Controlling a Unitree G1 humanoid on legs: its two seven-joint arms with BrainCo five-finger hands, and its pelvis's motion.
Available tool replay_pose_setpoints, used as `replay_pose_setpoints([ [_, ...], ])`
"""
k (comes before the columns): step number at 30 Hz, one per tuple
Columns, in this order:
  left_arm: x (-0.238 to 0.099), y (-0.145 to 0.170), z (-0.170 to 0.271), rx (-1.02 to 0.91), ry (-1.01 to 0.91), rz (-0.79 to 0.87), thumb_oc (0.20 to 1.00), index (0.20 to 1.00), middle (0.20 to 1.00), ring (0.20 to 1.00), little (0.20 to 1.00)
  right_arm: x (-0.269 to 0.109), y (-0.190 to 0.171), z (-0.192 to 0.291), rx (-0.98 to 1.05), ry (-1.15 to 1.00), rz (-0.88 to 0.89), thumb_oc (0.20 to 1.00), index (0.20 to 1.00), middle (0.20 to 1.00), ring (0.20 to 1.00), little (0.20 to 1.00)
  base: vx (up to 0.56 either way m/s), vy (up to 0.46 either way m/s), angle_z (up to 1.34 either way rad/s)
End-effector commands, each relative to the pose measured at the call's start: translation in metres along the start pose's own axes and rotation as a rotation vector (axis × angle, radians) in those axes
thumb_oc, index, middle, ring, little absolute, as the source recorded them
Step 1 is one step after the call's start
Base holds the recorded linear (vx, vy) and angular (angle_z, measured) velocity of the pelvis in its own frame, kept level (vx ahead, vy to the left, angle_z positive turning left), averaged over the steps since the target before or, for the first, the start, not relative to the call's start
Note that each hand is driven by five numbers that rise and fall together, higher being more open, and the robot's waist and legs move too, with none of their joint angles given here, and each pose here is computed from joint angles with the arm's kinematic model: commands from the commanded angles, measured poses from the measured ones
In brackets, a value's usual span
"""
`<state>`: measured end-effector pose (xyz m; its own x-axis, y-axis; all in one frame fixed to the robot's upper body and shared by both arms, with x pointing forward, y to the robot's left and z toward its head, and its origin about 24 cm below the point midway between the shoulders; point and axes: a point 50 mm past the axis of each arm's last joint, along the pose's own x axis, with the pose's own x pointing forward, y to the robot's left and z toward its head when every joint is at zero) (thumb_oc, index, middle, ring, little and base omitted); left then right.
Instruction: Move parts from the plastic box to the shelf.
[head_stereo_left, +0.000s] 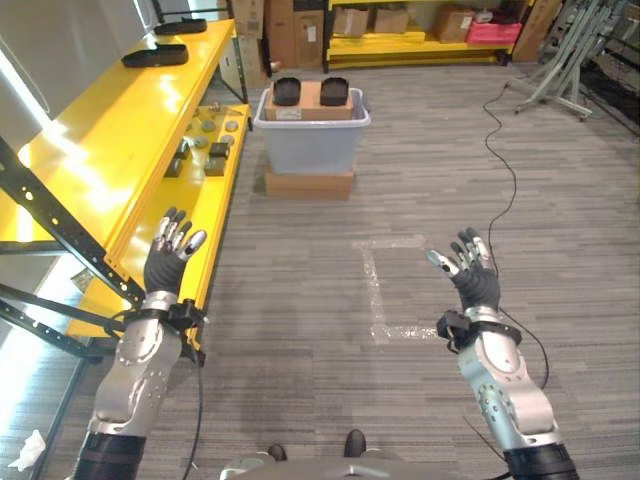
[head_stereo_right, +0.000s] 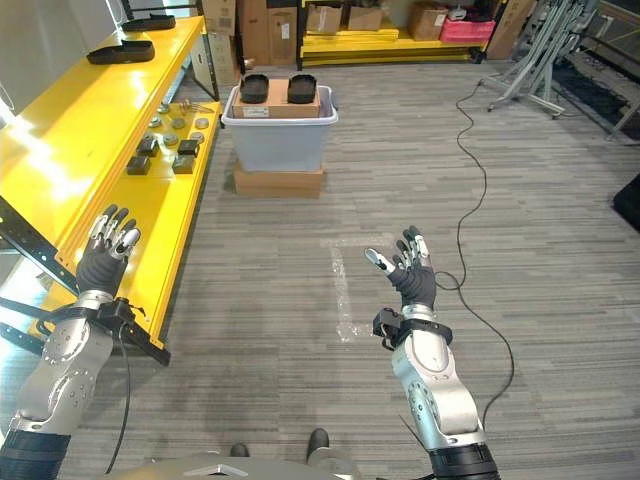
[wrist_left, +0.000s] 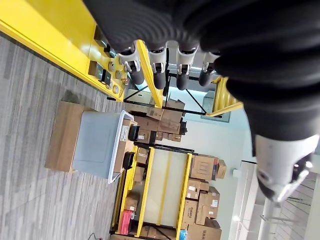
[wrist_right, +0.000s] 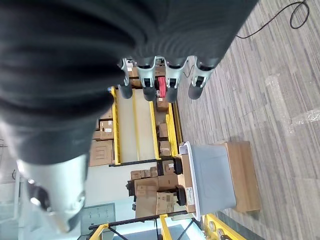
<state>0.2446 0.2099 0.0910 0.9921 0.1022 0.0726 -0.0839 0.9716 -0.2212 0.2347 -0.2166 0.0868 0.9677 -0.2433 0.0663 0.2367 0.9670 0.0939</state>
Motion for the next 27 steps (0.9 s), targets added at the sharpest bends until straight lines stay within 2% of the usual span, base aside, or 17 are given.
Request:
replay_pose_setpoints([
  [1,0.006,-0.003,0.028,0.007,-0.106,-0.050,1.000,1.000,1.000,1.000,1.000,0.010,0.007,0.028,0.041,-0.144,0.007,1.000,1.000,1.000,1.000,1.000,0.04,0.057,0.01],
  [13,0.011,-0.013,0.039,0.036,-0.139,-0.137,1.000,1.000,1.000,1.000,1.000,0.011,0.015,0.028,0.140,-0.135,0.006,1.000,1.000,1.000,1.000,1.000,0.04,0.119,-0.02],
  [18,0.011,-0.012,0.040,0.022,-0.148,-0.122,1.000,1.000,1.000,1.000,1.000,0.009,0.018,0.029,0.137,-0.142,0.043,1.000,1.000,1.000,1.000,1.000,0.11,0.179,-0.15],
  [24,0.007,-0.010,0.041,0.028,-0.145,-0.097,1.000,1.000,1.000,1.000,1.000,0.010,0.017,0.033,0.152,-0.148,0.077,1.000,1.000,1.000,1.000,1.000,0.24,-0.102,-0.27],
  [27,0.007,-0.008,0.035,0.019,-0.120,-0.084,1.000,1.000,1.000,1.000,1.000,0.010,0.012,0.034,0.151,-0.136,0.084,1.000,1.000,1.000,1.000,1.000,0.67,-0.240,-0.06],
])
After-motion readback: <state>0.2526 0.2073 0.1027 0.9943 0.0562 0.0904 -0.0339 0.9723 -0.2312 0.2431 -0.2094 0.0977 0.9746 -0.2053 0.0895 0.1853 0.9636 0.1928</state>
